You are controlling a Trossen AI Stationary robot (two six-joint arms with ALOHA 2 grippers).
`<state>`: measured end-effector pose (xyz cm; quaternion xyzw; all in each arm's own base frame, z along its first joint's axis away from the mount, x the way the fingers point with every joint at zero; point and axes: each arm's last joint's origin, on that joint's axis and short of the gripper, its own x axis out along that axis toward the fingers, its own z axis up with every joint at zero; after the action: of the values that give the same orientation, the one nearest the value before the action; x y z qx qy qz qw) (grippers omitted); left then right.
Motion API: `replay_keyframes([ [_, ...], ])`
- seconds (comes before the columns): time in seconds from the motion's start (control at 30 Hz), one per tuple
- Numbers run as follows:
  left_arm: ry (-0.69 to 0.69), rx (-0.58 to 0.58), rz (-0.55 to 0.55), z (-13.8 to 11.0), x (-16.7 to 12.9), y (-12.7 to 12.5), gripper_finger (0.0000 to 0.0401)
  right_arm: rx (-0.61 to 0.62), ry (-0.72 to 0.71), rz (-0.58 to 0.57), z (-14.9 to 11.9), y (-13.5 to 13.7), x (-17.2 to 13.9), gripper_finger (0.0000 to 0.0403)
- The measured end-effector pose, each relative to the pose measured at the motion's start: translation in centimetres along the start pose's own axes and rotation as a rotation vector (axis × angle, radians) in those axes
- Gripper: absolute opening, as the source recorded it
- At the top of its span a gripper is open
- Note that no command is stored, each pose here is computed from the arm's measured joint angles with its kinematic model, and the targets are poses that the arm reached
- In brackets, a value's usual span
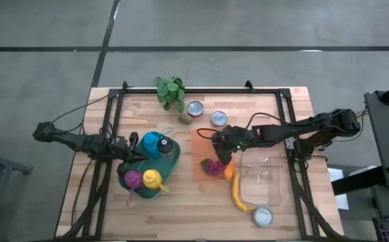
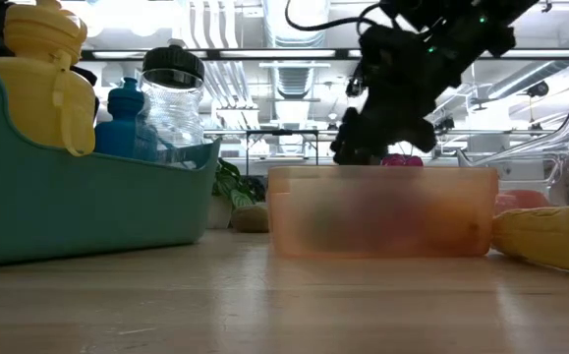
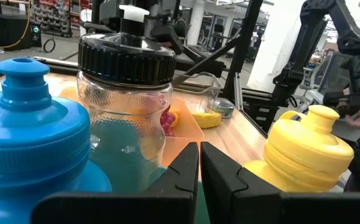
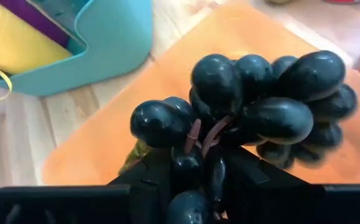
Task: Pick & Place Food Item
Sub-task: Put the black grapes into the orange bin, then put the orange into the orange bin
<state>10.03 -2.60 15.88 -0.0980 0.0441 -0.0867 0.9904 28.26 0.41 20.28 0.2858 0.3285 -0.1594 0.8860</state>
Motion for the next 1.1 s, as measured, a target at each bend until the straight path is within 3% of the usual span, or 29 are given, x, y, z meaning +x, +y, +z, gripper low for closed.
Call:
replay_keyframes([
  [0.33,0.006,0.001,0.001,-0.06,0.04,0.01,0.0022,0.006,0.028,-0.003,-0.26,-0.19,0.59,0.0191],
  [0.57,0.005,0.001,0.001,-0.05,0.03,0.01,0.0022,0.007,0.022,0.002,-0.20,-0.14,0.61,0.0235],
  [0.77,0.005,0.001,0.001,-0.05,0.03,0.01,0.0022,0.011,0.007,0.014,-0.06,-0.02,0.61,0.0260],
  [1.1,0.005,0.000,0.001,-0.05,0.03,0.01,0.0022,0.015,-0.007,0.025,0.09,0.09,0.61,0.0263],
])
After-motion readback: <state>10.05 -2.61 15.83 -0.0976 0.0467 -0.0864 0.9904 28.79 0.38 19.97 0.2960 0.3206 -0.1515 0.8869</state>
